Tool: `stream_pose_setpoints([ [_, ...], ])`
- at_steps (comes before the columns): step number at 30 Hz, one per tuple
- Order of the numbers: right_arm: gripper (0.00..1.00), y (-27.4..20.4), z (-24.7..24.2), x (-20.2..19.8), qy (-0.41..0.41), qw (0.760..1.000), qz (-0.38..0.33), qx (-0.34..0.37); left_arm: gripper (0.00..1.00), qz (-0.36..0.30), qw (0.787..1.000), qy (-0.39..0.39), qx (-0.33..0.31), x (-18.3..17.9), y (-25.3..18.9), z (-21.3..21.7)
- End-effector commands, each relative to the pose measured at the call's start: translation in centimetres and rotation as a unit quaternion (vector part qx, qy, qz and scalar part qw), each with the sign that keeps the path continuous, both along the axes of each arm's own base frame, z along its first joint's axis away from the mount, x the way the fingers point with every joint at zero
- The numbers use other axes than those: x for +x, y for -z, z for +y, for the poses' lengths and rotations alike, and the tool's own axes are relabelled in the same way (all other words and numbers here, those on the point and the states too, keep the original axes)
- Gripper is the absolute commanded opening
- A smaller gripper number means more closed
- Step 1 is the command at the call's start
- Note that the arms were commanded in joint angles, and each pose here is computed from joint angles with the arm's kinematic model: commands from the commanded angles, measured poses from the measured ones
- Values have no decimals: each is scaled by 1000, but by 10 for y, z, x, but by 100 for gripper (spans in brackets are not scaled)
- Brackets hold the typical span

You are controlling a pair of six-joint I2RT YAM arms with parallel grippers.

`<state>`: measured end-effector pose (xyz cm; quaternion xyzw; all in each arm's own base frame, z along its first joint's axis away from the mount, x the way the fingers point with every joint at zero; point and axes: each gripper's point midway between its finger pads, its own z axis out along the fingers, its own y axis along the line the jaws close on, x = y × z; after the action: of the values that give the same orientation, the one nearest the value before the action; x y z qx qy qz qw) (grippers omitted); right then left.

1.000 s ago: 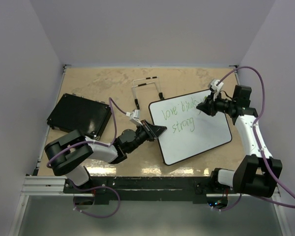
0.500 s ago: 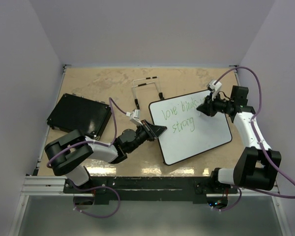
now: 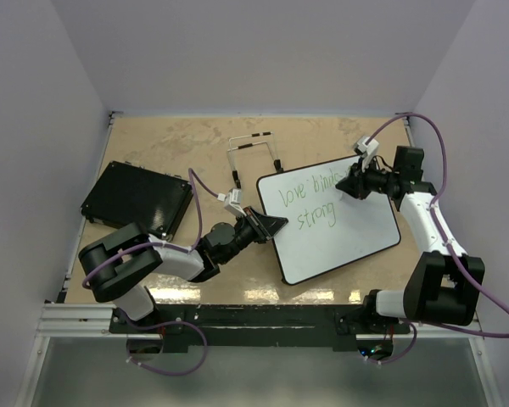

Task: Write a sentence on the whiteboard

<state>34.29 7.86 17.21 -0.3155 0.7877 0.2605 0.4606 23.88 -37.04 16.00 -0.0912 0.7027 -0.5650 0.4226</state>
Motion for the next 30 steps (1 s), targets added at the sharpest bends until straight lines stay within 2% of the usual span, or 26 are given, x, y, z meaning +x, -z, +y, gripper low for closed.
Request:
stream_pose_setpoints([
  [1, 0, -8, 6, 5, -8, 1000, -16, 7, 0, -54, 998, 2, -18, 5, -28, -6],
  [18, 0, 2, 20, -17, -72, 997, 6, 4, 0, -54, 998, -1, -19, 6, -27, -4],
  [30, 0, 17, 10, -26, -65, 997, 31, -34, 0, -54, 998, -6, -18, 9, -26, 0],
])
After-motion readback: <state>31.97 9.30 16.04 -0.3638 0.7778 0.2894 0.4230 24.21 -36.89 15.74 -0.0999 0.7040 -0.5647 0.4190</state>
